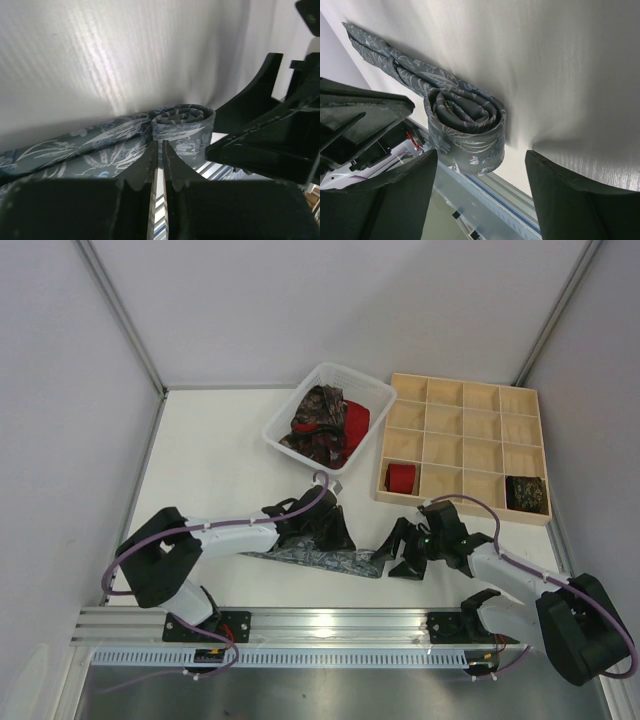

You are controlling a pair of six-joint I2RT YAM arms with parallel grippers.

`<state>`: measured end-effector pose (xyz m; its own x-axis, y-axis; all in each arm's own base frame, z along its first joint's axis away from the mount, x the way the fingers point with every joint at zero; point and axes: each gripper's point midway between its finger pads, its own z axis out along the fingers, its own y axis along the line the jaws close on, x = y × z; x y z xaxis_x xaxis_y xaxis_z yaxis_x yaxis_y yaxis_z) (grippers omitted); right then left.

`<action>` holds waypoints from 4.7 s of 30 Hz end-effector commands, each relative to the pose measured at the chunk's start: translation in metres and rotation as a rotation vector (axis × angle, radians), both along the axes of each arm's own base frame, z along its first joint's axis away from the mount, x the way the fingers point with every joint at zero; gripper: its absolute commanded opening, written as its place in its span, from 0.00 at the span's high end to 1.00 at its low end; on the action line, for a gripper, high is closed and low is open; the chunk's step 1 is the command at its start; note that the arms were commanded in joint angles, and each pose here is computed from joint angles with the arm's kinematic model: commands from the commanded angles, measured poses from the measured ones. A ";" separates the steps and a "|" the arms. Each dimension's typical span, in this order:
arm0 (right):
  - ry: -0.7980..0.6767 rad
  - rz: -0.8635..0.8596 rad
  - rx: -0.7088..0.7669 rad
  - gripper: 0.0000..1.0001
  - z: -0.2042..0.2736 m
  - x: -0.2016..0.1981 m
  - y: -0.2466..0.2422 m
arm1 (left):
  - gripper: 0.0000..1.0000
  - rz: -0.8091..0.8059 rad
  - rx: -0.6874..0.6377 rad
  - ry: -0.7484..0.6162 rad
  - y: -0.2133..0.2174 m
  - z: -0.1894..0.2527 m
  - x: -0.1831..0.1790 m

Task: Roll the ties
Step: Roll the tie

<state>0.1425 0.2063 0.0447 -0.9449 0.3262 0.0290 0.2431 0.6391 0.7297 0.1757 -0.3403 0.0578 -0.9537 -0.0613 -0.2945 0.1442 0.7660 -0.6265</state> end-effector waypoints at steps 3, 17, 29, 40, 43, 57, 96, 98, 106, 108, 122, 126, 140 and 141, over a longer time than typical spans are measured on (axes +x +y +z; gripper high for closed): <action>-0.049 0.002 0.011 0.25 -0.004 0.009 0.006 | 0.89 -0.018 -0.080 -0.018 -0.024 0.020 0.003; -0.090 0.094 -0.052 0.38 0.001 0.017 0.023 | 0.93 -0.032 -0.049 -0.012 -0.024 -0.001 -0.010; -0.042 0.347 -0.330 0.70 0.003 0.016 0.024 | 0.98 -0.058 -0.027 -0.005 -0.024 -0.018 -0.023; -0.097 0.403 -0.448 0.49 0.015 0.012 0.066 | 0.97 0.027 0.111 -0.048 0.022 -0.043 -0.019; -0.103 0.387 -0.420 0.46 0.021 0.009 0.076 | 0.97 0.051 0.127 -0.049 0.035 -0.047 -0.015; -0.130 0.348 -0.339 0.43 0.030 0.022 0.105 | 0.95 0.150 0.185 -0.086 0.077 -0.041 0.003; -0.121 0.318 -0.189 0.20 0.019 0.037 0.114 | 0.72 0.384 0.388 -0.148 0.182 -0.009 0.019; -0.106 0.306 -0.179 0.15 0.013 0.032 0.109 | 0.74 0.403 0.385 -0.146 0.187 -0.011 0.020; -0.109 0.233 -0.050 0.15 0.004 0.026 0.109 | 0.75 0.438 0.399 -0.143 0.198 -0.016 0.020; -0.138 0.210 0.007 0.16 0.005 0.031 0.113 | 0.75 0.437 0.397 -0.140 0.198 -0.017 0.020; -0.108 0.257 0.024 0.43 -0.015 0.038 0.114 | 0.79 0.389 0.380 -0.127 0.189 -0.027 0.021; -0.114 0.269 -0.011 0.77 -0.016 0.043 0.102 | 0.82 0.367 0.350 -0.142 0.181 -0.022 0.026; 0.018 0.468 -0.470 1.00 -0.004 0.020 -0.009 | 0.96 0.058 -0.020 -0.147 0.037 0.035 0.010; 0.024 0.474 -0.481 1.00 -0.003 0.017 -0.012 | 0.97 0.010 -0.060 -0.148 0.018 0.041 0.003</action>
<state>0.1823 0.2330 0.0370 -0.9965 -0.0670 -0.0494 -0.0824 0.8756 0.4760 0.1821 -0.2591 0.0618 -0.9011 -0.1116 -0.4191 0.1242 0.8594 -0.4960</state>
